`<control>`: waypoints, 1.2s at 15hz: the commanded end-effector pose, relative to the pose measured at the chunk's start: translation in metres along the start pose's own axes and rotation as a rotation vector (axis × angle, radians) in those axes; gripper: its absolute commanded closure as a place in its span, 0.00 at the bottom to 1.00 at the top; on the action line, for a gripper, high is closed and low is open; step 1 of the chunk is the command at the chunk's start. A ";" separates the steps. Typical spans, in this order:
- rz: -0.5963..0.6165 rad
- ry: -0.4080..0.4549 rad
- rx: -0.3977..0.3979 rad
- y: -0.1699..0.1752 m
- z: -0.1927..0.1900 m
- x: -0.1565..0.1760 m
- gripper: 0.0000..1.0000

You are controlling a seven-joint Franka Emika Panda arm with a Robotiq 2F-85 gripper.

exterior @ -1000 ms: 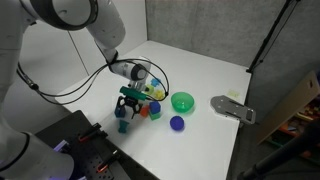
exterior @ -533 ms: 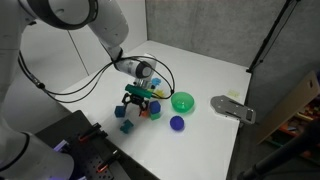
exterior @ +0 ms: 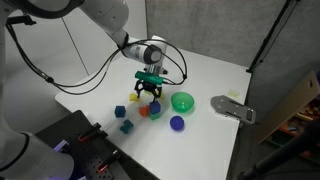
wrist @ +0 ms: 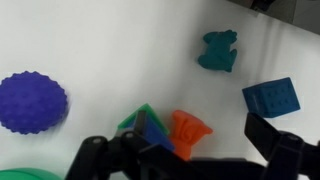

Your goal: Remove the blue block from the green bowl and put it on top of the green block then remove the green toy from the bowl and put it on the table

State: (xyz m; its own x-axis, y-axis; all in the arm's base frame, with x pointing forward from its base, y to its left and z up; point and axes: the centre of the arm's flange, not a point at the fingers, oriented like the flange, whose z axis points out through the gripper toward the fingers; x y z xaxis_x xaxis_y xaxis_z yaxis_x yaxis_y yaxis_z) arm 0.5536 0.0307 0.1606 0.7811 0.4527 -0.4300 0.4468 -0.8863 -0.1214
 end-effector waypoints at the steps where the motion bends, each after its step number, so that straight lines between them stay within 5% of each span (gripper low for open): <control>1: 0.088 0.054 -0.046 0.007 -0.041 -0.015 0.00; 11: 0.365 0.274 -0.107 0.038 -0.141 -0.061 0.00; 18: 0.366 0.337 -0.095 0.009 -0.188 -0.104 0.00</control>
State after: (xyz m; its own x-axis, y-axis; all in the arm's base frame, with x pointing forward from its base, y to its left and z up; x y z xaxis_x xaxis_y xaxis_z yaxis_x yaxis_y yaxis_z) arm 0.5833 -0.0128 0.3464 0.9831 0.1268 -0.1323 0.1394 -0.9860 0.0911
